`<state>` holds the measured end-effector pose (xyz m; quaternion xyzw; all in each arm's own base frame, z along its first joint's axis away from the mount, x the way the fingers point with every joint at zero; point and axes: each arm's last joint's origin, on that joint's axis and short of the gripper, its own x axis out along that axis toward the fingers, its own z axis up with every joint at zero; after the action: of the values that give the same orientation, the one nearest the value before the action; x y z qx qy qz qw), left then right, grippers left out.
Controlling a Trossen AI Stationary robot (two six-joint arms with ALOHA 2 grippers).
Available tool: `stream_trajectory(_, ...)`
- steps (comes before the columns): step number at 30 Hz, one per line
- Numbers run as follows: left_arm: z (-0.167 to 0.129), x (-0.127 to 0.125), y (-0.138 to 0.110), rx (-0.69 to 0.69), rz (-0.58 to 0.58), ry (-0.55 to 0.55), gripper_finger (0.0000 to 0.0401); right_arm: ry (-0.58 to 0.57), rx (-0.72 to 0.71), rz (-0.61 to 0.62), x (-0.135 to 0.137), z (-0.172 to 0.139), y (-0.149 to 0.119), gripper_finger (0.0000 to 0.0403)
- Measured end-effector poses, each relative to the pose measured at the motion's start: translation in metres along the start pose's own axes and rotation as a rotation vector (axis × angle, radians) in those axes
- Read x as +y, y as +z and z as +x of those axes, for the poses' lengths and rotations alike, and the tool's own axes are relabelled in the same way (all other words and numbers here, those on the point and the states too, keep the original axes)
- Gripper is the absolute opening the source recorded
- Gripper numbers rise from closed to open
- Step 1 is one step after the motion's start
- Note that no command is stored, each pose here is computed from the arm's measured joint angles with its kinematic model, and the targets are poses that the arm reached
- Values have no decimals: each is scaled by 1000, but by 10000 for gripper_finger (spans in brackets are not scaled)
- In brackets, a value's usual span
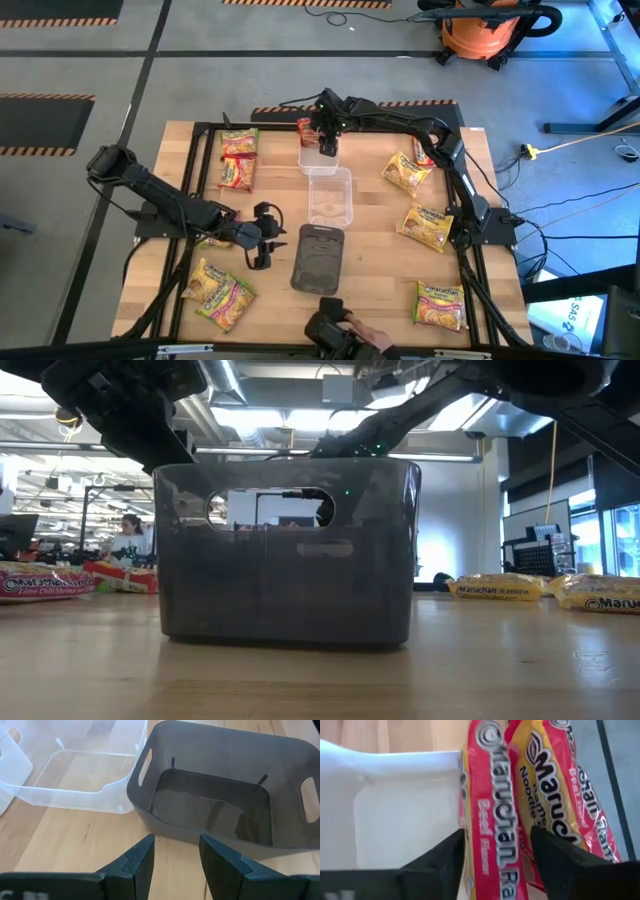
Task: Sort Maruchan noodles
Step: Put the red noodle pack into the white bin
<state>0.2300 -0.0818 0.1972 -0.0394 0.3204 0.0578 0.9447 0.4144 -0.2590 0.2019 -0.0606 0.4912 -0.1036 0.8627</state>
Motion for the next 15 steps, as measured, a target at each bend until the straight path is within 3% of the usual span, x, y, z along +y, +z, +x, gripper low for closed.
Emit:
stream_trajectory(6,0,0,0,-4,4,-2,149,-34,-4,1,-2,-1,2,238)
stream_trajectory(15,0,-1,2,-19,-2,-8,149,-90,-62,28,-7,-5,11,226)
